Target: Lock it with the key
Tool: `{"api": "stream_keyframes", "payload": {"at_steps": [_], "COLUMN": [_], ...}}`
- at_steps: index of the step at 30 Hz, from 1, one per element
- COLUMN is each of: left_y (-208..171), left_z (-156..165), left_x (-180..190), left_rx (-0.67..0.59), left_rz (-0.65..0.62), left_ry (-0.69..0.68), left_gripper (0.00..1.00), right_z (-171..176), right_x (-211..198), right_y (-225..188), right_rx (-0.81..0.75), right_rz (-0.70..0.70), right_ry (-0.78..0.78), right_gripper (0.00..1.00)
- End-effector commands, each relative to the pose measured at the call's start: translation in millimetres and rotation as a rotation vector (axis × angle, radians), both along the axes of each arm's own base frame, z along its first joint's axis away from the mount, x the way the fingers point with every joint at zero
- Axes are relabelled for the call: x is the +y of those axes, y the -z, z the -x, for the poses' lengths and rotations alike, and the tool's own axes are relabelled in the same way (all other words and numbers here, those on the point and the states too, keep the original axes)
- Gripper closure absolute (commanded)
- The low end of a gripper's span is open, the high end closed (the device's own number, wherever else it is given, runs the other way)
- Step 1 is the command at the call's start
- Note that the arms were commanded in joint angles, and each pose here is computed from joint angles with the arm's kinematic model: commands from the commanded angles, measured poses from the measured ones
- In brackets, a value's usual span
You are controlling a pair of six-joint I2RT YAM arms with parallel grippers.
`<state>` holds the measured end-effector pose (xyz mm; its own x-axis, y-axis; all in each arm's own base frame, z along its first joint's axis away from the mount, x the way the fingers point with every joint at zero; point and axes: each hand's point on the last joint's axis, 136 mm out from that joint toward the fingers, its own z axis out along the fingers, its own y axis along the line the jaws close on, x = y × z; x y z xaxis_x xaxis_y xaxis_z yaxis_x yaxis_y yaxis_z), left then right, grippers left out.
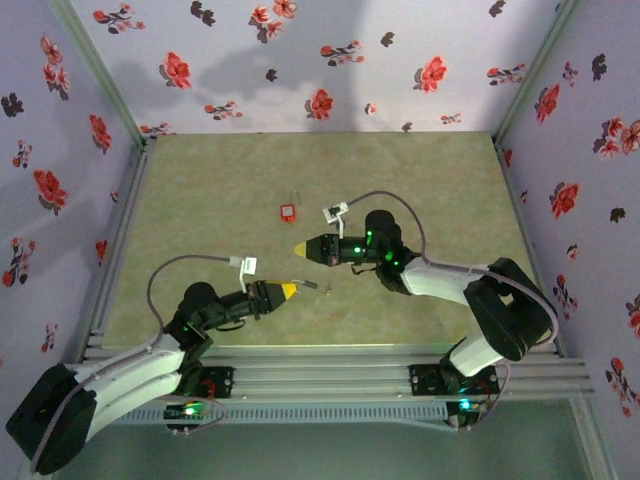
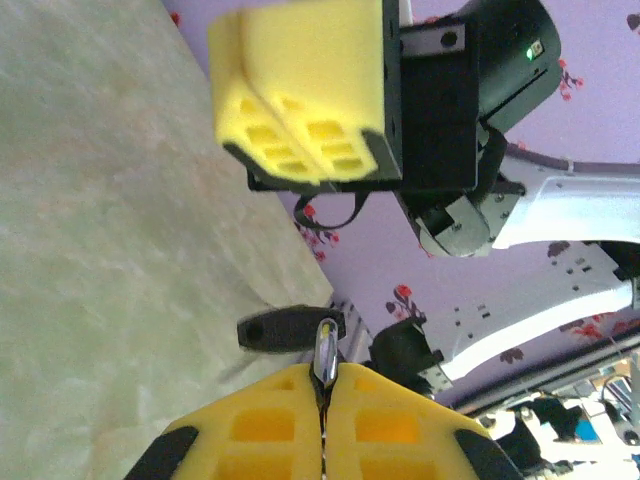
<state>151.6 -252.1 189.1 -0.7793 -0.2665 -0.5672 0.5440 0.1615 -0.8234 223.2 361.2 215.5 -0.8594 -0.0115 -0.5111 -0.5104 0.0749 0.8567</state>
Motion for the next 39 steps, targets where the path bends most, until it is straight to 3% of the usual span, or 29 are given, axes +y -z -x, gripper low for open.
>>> {"api": "stream_keyframes", "payload": {"at_steps": [1,10,12,15,18,21,26,39], "left_y": [-4,5,5,4,8,11,8,1], "left_z": [5,-10,-12,-14,-19,-24,-28,-27], "left_x": [-1,4,4,5,7,10,13,12], "left_rx": [-0.042,-0.018,-0.013,-0.003,0.022,0.055,0.091,0.121], "left_rz": [0.003,-0.067,-0.074,-0.074,-0.083,-0.084,-0.054,-0.014], "left_ry": [0.021,-0.064,-0.073,-0.086,-0.112,-0.141,-0.166,-0.151], "left_gripper": [1.0,1.0,1.0,1.0,1.0,1.0,1.0,1.0], "right_z": [-1,3,6,14,19,30,41,49], "right_x": [3,-13,-18,-29,-39,-43,-41,-29], "right_y": [-12,5,7,13,25,38,59,54], "right_rx": [-0.059,-0.082,-0.107,-0.145,-0.186,-0.241,-0.337,-0.516], "right_rz": [-0.032,0.079,0.11,0.166,0.211,0.238,0.3,0.221], "right_ry": [0.025,0.068,0.074,0.08,0.119,0.125,0.142,0.191], "right_gripper": [1.0,1.0,0.76,0.59,0.46,0.4,0.39,0.4]}}
